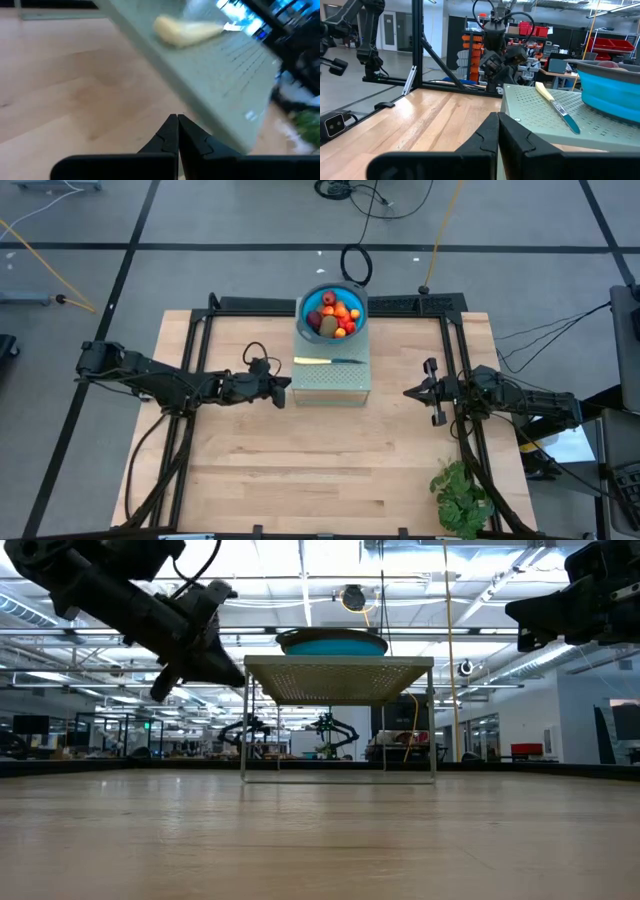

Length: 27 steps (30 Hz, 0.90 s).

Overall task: Pick & Place Fruit
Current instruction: Adjust the shelf, then return to Home Position

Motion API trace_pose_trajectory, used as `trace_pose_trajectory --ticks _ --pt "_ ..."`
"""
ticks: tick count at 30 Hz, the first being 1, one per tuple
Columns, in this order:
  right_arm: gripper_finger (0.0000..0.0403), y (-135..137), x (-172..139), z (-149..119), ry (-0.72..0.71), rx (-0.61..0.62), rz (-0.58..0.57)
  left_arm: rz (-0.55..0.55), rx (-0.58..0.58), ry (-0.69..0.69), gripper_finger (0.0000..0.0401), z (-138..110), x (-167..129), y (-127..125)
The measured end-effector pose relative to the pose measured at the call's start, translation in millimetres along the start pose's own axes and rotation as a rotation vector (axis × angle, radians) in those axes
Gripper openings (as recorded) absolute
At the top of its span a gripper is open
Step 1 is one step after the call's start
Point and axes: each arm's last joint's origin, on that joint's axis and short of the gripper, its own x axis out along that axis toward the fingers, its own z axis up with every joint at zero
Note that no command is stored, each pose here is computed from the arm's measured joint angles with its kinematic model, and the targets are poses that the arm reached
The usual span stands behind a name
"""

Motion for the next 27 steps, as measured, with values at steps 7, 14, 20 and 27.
trace_pose_trajectory --ticks 7,14,20,27 --pt "0.0000 0 0 0 0.000 0.054 0.003 0.245 0.045 0.107 0.0000 -8 -13 23" --pt "0.0000 0 0 0 0.000 0.094 0.004 0.189 0.103 0.067 0.0000 12 -42 21" --pt "0.0000 0 0 0 -0.001 0.088 0.004 0.066 0.142 0.003 0.0000 28 -66 16" --pt "0.0000 0 0 0 -0.001 0.088 0.005 -0.070 0.193 -0.013 0.0000 36 -86 13"
